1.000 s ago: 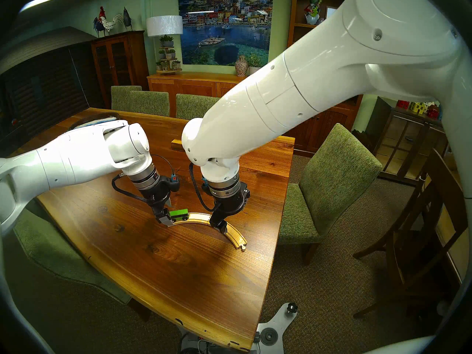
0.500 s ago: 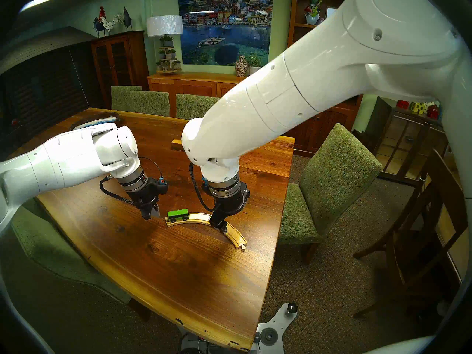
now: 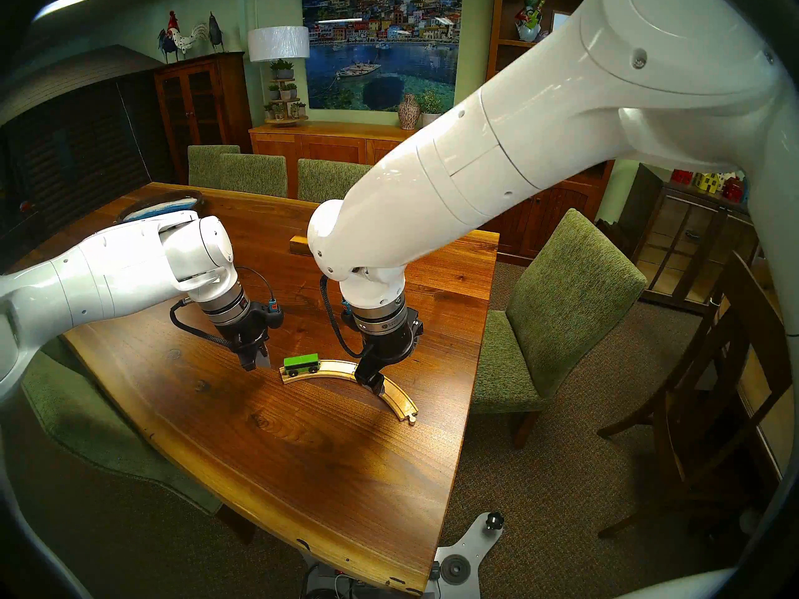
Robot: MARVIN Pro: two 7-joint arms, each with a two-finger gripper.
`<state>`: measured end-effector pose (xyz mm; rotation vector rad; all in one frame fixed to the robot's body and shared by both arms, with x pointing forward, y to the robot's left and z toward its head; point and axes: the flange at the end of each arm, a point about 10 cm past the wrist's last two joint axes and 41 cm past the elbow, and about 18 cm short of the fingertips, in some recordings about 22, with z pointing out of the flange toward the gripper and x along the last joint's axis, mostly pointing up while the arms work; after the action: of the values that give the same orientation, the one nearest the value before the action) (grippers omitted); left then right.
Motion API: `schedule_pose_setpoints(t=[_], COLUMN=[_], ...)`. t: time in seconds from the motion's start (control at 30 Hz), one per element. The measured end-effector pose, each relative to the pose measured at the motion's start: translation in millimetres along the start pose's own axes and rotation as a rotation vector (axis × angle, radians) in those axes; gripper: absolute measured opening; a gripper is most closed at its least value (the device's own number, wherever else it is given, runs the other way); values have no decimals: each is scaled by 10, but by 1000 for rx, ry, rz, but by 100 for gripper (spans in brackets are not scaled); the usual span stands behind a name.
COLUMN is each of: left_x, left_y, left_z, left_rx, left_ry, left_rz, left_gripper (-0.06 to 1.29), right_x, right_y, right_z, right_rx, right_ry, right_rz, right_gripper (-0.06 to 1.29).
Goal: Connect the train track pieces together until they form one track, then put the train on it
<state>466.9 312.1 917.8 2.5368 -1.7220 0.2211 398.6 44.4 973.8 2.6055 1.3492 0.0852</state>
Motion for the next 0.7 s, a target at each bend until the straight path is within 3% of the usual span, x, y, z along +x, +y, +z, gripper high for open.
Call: schedule_pose_setpoints(t=[0.7], left_x=[287], left_y=[-57], left_z=[79], left_rx=[-15], left_ry=[-4], left_rz=[10], left_gripper=[-2], right_x=[0], right_y=[0], right_z=[0], right_rx=[0], right_ry=[0], right_rz=[0], right_gripper=[123])
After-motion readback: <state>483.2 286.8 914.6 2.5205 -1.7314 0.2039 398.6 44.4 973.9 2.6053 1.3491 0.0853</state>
